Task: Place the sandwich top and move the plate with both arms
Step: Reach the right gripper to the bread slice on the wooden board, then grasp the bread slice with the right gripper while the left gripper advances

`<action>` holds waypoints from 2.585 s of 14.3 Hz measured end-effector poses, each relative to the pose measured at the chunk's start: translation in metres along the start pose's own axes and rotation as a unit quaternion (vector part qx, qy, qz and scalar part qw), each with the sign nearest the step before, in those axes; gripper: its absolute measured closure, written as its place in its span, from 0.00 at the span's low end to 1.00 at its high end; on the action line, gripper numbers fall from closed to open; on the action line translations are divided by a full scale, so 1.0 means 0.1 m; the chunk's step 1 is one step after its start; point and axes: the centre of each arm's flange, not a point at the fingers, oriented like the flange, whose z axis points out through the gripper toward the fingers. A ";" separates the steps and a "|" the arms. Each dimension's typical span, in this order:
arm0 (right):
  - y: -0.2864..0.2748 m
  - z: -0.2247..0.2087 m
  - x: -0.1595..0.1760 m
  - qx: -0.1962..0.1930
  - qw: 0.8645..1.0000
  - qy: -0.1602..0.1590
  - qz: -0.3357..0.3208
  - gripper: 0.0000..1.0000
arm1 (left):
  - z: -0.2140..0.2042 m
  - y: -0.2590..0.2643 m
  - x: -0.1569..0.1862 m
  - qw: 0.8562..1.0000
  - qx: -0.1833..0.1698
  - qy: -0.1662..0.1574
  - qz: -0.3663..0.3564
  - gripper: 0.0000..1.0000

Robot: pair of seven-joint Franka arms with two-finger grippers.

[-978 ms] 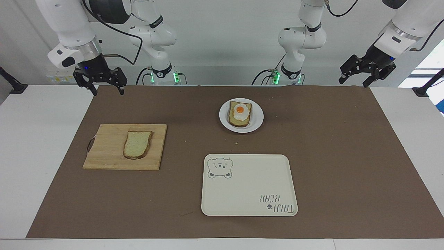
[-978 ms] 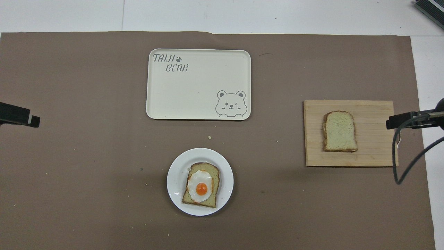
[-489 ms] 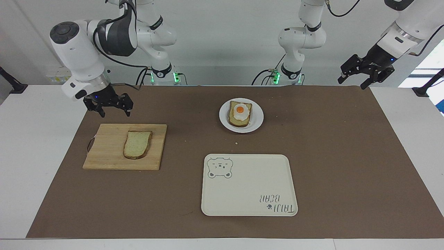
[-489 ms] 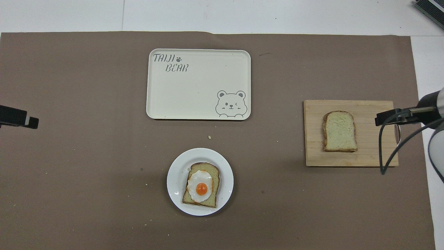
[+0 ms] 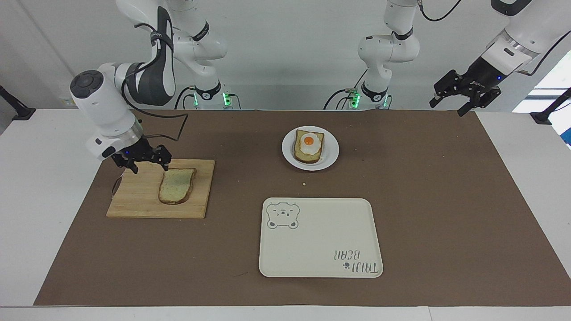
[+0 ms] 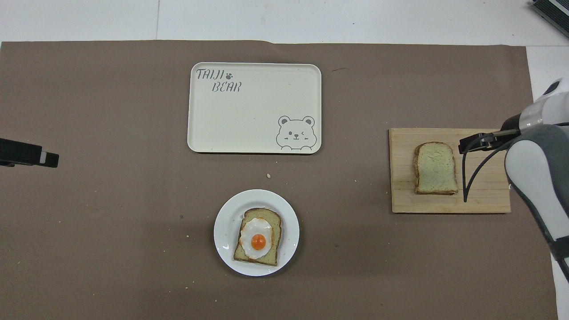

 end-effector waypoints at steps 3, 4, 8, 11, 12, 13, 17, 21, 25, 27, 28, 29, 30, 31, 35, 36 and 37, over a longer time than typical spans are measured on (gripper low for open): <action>0.15 0.26 0.00 0.018 1.000 0.001 0.022 0.00 | 0.13 -0.10 0.02 1.000 -0.019 0.002 0.008 0.00; 0.19 0.35 0.01 0.022 0.999 0.000 0.028 0.00 | 0.19 -0.13 0.03 1.000 -0.022 0.003 0.007 0.00; 0.27 0.75 0.01 0.038 0.998 0.003 0.050 0.00 | 0.51 -0.17 0.10 1.000 -0.026 0.009 0.005 0.00; 0.32 1.04 -0.02 0.042 0.997 0.000 0.062 0.00 | 0.72 -0.14 0.13 1.000 -0.024 0.011 0.007 0.00; 0.35 1.10 -0.02 0.048 0.997 0.000 0.069 0.00 | 0.76 -0.13 0.14 1.000 -0.024 0.013 0.007 0.00; 0.37 1.12 -0.02 0.050 0.996 -0.001 0.070 0.00 | 0.80 -0.13 0.15 1.000 -0.027 0.016 0.006 0.00; 0.36 1.13 -0.03 0.051 0.996 -0.002 0.070 0.00 | 1.12 -0.02 0.20 0.999 -0.030 0.026 0.011 0.00; 0.33 1.17 -0.03 0.052 0.996 -0.004 0.068 0.02 | 1.38 0.05 0.20 0.999 -0.027 0.025 0.015 0.00; 0.32 1.22 -0.04 0.053 0.996 -0.006 0.069 0.26 | 1.37 0.03 0.19 0.999 -0.027 0.027 0.012 0.00; 0.25 1.21 -0.02 0.057 0.996 -0.005 0.066 0.53 | 1.34 0.04 0.20 0.999 -0.026 0.030 0.011 0.00; 0.22 1.20 -0.01 0.056 0.996 -0.004 0.063 0.61 | 1.32 0.04 0.21 0.999 -0.026 0.032 0.007 0.00; 0.20 1.19 0.00 0.056 0.997 -0.003 0.061 0.67 | 1.30 0.04 0.21 0.999 -0.026 0.033 0.000 0.00; 0.20 1.19 0.00 0.056 0.997 -0.003 0.060 0.68 | 1.28 0.04 0.22 0.999 -0.025 0.034 -0.004 0.00; 0.20 1.19 0.00 0.056 0.997 -0.003 0.058 0.69 | 1.26 0.04 0.22 0.999 -0.022 0.035 -0.004 0.00; 0.20 1.19 0.00 0.056 0.997 -0.002 0.053 0.70 | 1.25 0.00 0.21 1.000 0.005 0.028 -0.001 0.00; 0.20 1.18 0.01 0.056 0.997 -0.002 0.053 0.70 | 1.26 -0.01 0.21 1.000 0.010 0.027 -0.001 0.00; 0.20 1.16 0.01 0.057 0.997 -0.002 0.052 0.73 | 1.25 -0.01 0.21 1.000 0.012 0.027 -0.002 0.00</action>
